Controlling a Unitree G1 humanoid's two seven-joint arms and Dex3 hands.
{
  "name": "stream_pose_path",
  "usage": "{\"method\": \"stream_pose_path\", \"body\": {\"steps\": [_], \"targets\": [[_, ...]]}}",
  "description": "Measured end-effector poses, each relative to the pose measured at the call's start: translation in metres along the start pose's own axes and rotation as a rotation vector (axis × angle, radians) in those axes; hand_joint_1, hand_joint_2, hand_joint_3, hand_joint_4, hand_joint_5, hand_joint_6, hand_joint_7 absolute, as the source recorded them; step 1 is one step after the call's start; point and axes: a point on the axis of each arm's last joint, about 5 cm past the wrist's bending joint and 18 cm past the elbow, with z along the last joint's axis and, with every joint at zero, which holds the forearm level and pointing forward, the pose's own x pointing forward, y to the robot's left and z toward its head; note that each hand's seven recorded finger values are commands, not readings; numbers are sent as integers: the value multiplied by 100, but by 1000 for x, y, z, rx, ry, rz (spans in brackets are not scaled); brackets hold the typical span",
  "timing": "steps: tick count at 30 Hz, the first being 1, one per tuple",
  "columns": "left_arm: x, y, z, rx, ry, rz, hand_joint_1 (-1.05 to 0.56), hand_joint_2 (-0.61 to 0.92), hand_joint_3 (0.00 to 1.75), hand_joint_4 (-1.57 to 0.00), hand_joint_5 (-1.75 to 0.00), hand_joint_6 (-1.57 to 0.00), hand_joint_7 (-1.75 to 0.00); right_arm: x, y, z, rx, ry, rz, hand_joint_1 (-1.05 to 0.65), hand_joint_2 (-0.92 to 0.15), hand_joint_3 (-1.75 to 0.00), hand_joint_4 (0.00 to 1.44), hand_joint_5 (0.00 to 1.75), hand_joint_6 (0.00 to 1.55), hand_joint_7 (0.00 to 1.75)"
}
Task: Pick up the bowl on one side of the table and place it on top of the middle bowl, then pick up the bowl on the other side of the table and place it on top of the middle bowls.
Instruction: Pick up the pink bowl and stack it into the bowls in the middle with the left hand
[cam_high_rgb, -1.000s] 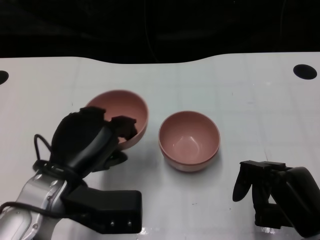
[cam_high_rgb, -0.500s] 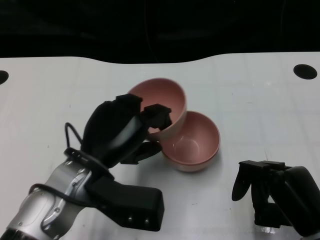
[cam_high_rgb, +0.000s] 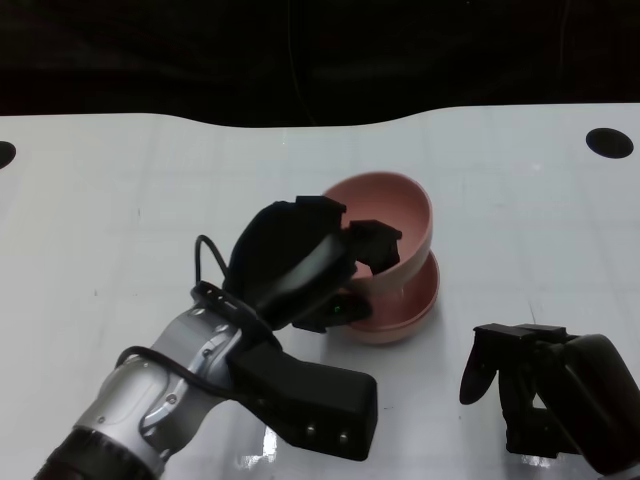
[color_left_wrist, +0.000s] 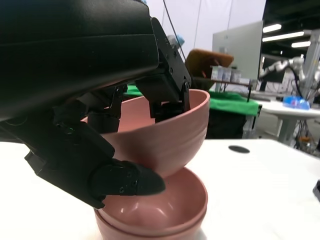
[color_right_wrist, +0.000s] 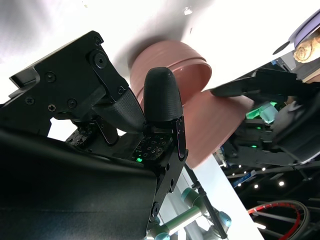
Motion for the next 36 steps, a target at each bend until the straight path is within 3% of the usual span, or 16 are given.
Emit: {"method": "stream_pose_path", "body": {"steps": [8, 9, 11, 14, 15, 16, 18, 23, 27, 36], "targets": [[1, -2, 0, 9, 8, -18, -22, 80, 23, -84, -153, -91, -97, 0, 1, 1, 2, 2, 6, -11, -15, -161, 96, 175, 86, 151], [1, -3, 0, 11, 6, -24, -23, 83, 21, -82, -135, -87, -87, 0, 1, 1, 2, 2, 6, -12, -14, -160, 96, 175, 86, 148], [3, -6, -1, 20, 6, -75, -24, 86, 19, -82, -125, -87, -80, 0, 1, 1, 1, 1, 5, -12, -14, -159, 96, 175, 86, 146], [3, -10, -1, 20, 8, -114, -25, 87, 17, -82, -121, -87, -77, 0, 1, 1, 1, 0, 3, -12, -14, -159, 96, 175, 86, 144], [4, -10, 0, 27, 8, -139, -38, 90, 21, -66, -77, -68, -43, 0, 1, 1, 0, 0, 3, -12, -15, -159, 95, 175, 86, 143], [6, -9, 1, 47, 8, -189, -44, 91, 23, -64, -53, -63, -25, 0, 1, 1, 0, 0, 3, -13, -15, -159, 95, 175, 85, 142], [7, -7, 1, 83, 17, -277, -52, 92, 25, -59, -30, -57, -9, 0, 1, 1, 0, -1, 4, -13, -15, -159, 95, 175, 85, 141], [7, -5, 1, 106, 26, -320, -61, 92, 29, -48, -18, -47, 0, 0, 1, 1, 1, 0, 4, -12, -15, -159, 95, 175, 86, 140], [7, -3, 3, 140, 41, -371, -75, 92, 42, -30, -8, -30, 0, 0, 1, 1, 1, -1, 4, -13, -15, -160, 96, 175, 87, 140], [6, 15, 6, 155, 46, -399, -88, 92, 46, -11, 0, -15, 0, 0, 1, 1, -1, 0, 6, -12, -15, -160, 96, 175, 88, 142]]}}
